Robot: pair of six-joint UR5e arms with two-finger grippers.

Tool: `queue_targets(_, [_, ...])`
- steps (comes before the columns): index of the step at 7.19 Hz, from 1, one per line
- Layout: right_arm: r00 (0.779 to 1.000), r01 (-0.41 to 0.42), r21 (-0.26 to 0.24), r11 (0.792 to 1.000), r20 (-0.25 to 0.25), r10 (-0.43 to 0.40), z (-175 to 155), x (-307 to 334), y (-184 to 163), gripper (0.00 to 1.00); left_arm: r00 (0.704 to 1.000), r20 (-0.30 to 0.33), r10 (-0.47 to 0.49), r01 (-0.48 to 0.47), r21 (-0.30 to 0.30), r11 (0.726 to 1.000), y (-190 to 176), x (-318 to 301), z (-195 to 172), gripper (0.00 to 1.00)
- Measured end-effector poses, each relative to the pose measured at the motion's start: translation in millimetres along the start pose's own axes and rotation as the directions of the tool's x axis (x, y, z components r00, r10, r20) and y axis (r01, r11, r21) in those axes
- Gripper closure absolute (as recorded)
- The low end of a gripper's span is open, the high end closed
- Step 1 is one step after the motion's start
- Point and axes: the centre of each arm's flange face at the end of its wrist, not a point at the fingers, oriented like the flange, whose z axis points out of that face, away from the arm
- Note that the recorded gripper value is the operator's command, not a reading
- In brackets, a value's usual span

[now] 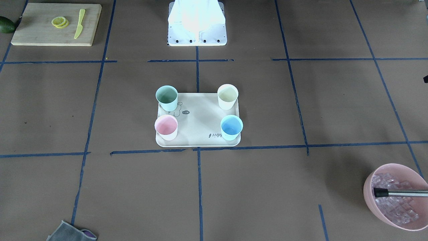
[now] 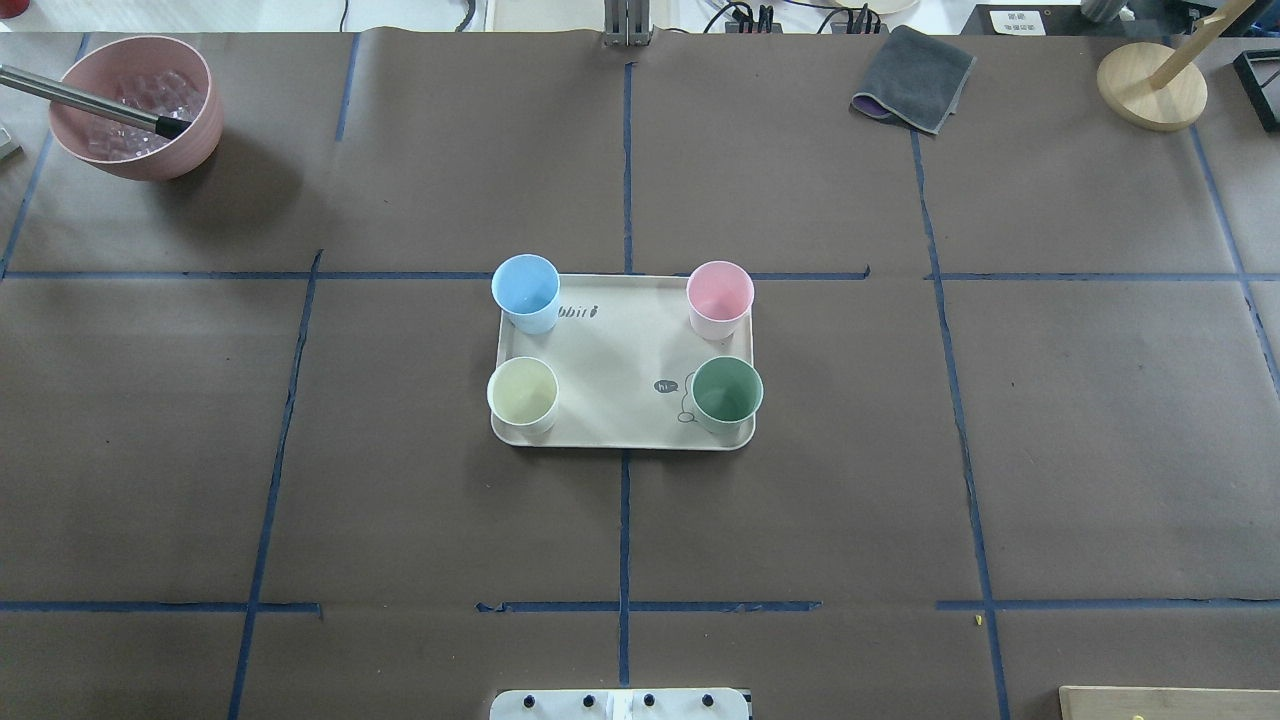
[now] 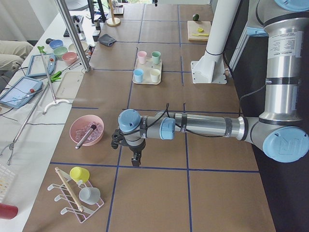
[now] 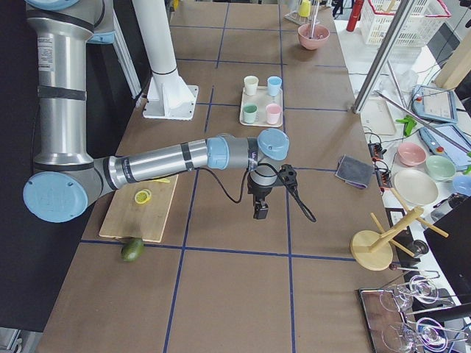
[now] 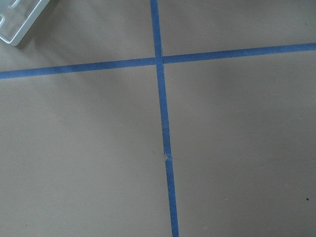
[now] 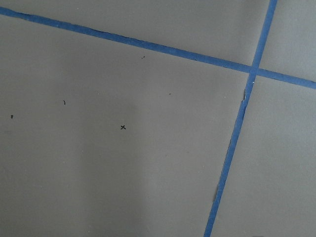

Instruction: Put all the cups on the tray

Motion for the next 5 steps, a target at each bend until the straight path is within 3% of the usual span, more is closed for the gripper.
queue_targets(5, [1.0,0.0,0.001,1.0,0.0,0.0,-0.6,-0.6,0.7,0.0,1.0,0.005,-0.007,0.008,-0.02,1.0,12.4,-5.4,8.9,0.0])
